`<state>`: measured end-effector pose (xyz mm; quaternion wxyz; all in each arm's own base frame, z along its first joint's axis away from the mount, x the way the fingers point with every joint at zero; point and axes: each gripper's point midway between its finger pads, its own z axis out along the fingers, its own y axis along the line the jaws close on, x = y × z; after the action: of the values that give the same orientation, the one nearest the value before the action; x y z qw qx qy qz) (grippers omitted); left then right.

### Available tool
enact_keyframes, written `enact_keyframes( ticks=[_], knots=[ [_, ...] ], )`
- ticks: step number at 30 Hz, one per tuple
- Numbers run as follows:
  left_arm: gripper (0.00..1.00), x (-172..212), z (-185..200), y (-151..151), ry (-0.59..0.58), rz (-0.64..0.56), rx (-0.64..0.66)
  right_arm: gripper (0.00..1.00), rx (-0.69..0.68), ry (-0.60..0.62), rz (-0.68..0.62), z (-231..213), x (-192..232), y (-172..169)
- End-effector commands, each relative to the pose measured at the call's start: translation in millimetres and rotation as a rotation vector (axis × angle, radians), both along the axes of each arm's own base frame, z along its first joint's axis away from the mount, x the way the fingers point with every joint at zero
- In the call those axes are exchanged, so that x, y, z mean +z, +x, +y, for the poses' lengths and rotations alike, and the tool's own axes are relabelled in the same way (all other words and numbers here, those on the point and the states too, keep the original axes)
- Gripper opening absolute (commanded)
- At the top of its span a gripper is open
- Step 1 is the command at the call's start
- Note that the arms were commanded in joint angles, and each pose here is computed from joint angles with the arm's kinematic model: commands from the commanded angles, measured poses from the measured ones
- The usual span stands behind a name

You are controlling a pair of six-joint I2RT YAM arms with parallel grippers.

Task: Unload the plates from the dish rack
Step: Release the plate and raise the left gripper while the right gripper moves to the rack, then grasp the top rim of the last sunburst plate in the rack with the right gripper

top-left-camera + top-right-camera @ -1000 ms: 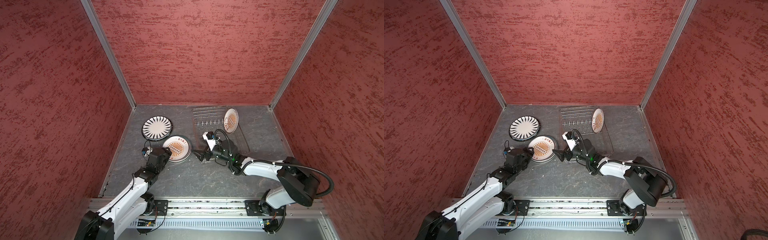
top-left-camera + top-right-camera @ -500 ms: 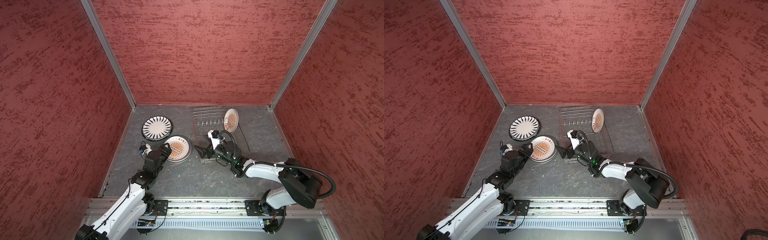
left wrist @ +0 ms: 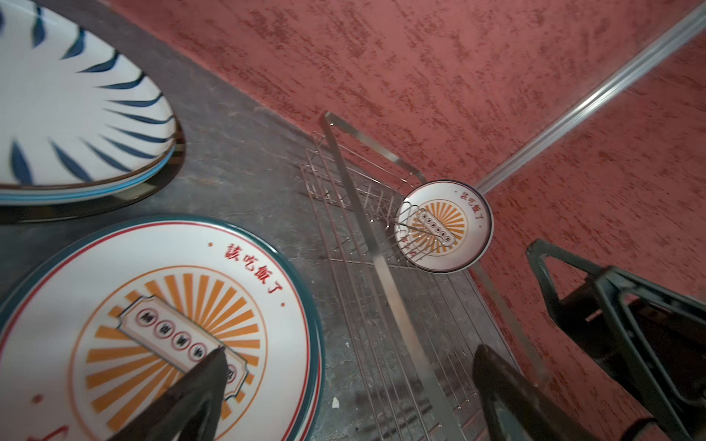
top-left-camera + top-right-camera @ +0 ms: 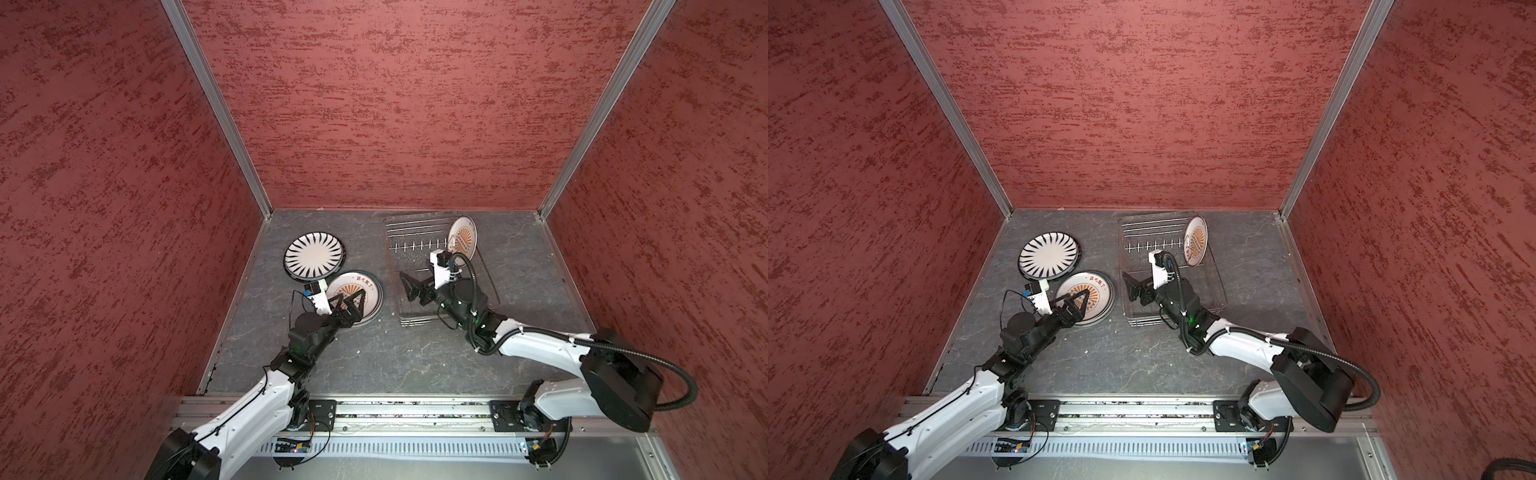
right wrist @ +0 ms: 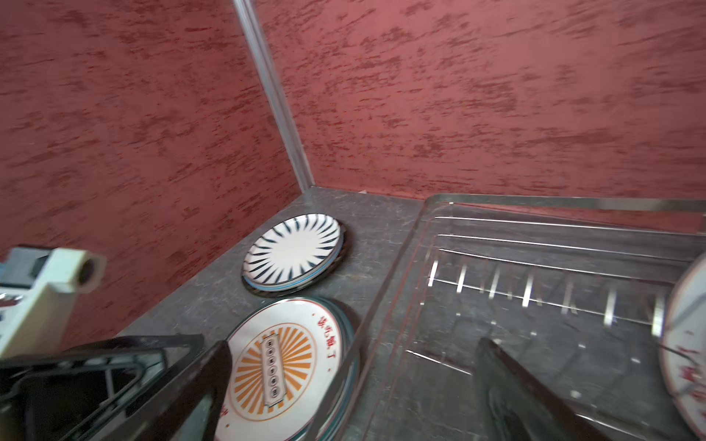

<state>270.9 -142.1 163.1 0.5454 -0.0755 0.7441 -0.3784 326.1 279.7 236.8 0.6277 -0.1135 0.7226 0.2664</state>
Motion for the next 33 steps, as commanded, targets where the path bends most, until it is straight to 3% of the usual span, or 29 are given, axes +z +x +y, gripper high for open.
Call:
enact_keyframes(
  ticks=[1,5,8,18,26,30,33],
  knots=[
    [0.99,23.8,-27.8,-16.0,-0.010,-0.172,-0.185,0.99,-0.305,-0.106,-0.016,-50.4,12.6,26.8],
    [0.99,29.6,-53.1,-24.3,0.030,-0.198,-0.342,0.99,-0.377,-0.122,0.003,-70.6,21.6,41.9],
    [0.99,23.5,-53.5,-19.1,0.060,-0.179,-0.319,0.99,-0.418,-0.116,0.088,-88.5,18.1,61.9],
    [0.99,22.9,-56.9,-20.9,0.050,-0.167,-0.338,0.91,-0.439,-0.032,0.175,-149.9,23.2,101.7],
    [0.99,21.6,-63.4,-22.4,0.046,-0.150,-0.368,0.73,-0.462,-0.056,0.239,-179.2,23.8,132.0],
    [0.99,19.3,-65.3,-22.3,0.041,-0.107,-0.377,0.61,-0.468,-0.095,0.300,-184.2,1.6,149.4],
    [0.99,22.2,-69.8,-28.8,0.039,-0.124,-0.403,0.58,-0.478,-0.133,0.321,-185.0,-9.0,158.5]
  ],
)
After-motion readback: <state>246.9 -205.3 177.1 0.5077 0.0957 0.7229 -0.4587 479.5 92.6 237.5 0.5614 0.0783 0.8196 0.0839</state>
